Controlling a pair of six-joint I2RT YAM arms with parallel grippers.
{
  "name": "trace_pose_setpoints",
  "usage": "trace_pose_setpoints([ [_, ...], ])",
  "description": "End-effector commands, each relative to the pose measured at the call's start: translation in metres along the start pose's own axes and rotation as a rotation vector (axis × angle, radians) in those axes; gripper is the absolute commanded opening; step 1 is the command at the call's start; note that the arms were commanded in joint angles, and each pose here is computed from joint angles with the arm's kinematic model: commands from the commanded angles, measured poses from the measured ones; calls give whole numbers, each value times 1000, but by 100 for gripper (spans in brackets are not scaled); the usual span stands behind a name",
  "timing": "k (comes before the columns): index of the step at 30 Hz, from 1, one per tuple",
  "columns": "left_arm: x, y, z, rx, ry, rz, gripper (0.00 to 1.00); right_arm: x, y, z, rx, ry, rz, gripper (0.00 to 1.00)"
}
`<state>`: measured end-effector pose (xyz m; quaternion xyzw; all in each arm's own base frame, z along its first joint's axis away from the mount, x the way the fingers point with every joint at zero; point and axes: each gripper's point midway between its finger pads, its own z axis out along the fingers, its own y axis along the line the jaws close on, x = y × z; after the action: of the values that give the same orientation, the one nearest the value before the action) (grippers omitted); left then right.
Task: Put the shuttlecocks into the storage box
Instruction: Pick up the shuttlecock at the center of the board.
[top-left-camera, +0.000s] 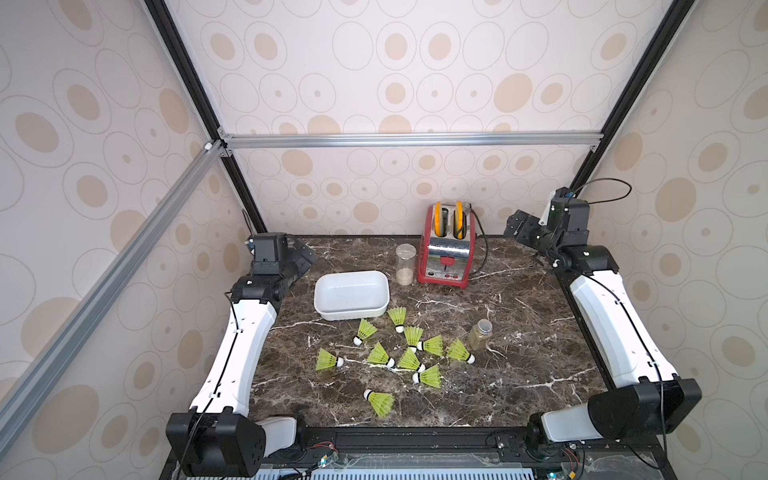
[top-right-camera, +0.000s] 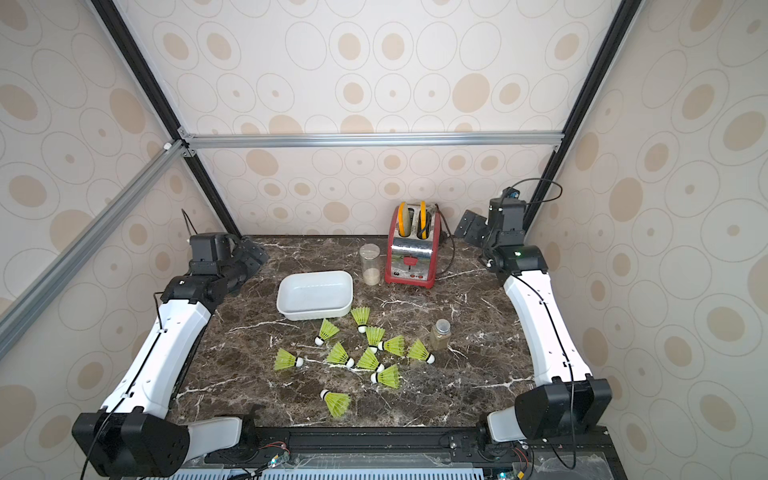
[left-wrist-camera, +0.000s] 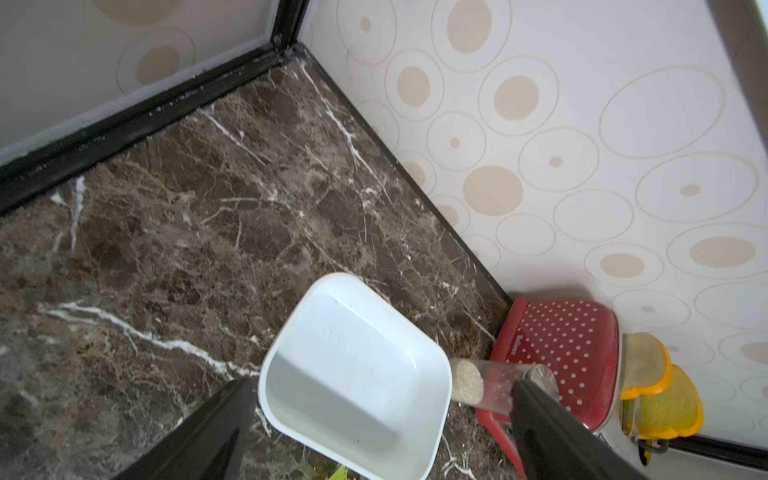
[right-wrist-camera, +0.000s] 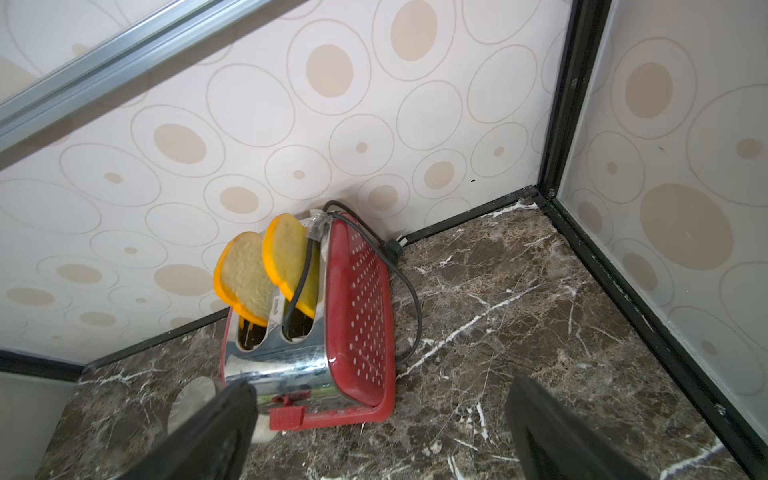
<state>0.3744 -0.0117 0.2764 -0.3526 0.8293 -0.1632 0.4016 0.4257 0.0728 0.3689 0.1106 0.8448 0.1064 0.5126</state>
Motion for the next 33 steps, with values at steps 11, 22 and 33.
trace_pose_setpoints([
  [11,139,-34,-72,231,371,391,92,144,40,-67,-119,476,-184,90],
  [22,221,3,-135,495,613,558,84,259,69,-123,-323,694,-298,72],
  [33,244,22,-141,526,694,561,74,339,60,-131,-455,732,-273,48],
])
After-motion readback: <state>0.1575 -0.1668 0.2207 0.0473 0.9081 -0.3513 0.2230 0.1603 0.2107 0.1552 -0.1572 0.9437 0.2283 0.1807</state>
